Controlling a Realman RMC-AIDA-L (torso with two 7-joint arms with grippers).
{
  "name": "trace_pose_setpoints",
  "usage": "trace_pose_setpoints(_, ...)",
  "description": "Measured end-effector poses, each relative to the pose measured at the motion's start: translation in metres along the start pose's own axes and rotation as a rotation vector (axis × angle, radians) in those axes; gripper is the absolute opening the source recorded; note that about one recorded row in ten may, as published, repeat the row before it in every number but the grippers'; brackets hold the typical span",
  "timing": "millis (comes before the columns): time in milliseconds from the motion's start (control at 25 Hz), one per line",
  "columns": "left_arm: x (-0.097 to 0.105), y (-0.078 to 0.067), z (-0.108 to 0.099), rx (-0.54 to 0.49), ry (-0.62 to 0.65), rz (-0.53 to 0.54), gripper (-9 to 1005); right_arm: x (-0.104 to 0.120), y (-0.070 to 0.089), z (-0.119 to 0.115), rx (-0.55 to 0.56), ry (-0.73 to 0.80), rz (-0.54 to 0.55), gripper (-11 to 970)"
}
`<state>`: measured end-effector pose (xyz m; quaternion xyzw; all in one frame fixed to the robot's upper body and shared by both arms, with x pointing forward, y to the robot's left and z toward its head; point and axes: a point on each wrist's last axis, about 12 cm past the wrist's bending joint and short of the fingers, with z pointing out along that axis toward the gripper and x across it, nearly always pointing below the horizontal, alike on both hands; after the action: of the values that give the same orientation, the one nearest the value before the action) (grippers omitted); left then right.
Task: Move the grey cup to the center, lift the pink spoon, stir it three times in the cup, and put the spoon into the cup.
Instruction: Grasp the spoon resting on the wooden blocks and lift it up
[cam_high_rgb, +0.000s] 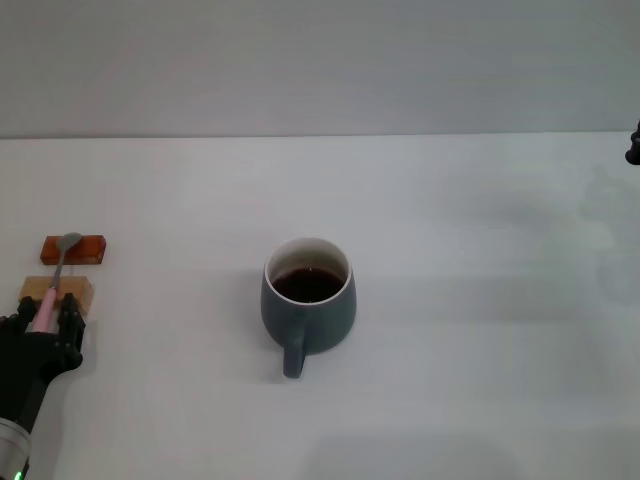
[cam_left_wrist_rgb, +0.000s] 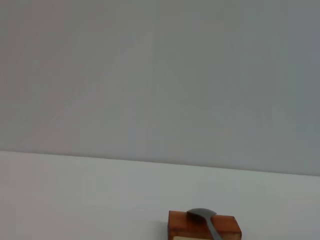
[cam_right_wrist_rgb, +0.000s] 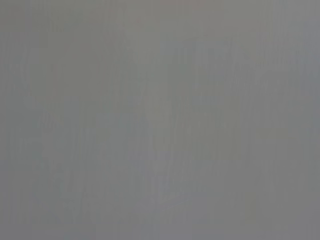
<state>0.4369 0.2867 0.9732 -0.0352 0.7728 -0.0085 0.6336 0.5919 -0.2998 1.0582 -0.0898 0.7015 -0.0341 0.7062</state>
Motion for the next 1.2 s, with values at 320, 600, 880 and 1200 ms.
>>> trace_pose_setpoints(320,0.0001,-0.0002,0.0012,0.002,0.005,0.003,472,-0.0003,0.0001,0.0002,0.000,-0.001,0.000,4)
trace_pose_setpoints(600,-0.0003,0.0003,0.0011,0.000,0.000,0.002,444,-0.0003,0.0004,0.0009,-0.001,0.005,0.001,4)
trace_pose_setpoints(880,-0.0005,0.0004,0.0011,-0.001,-0.002,0.002,346,-0.0006,0.0009,0.0012,-0.003,0.005,0.001,4)
trace_pose_setpoints(1200,-0.0005,0.0004,0.0011,-0.001,-0.002,0.002,315,-0.0026,0.0019,0.0027,-0.006,0.005,0.003,4)
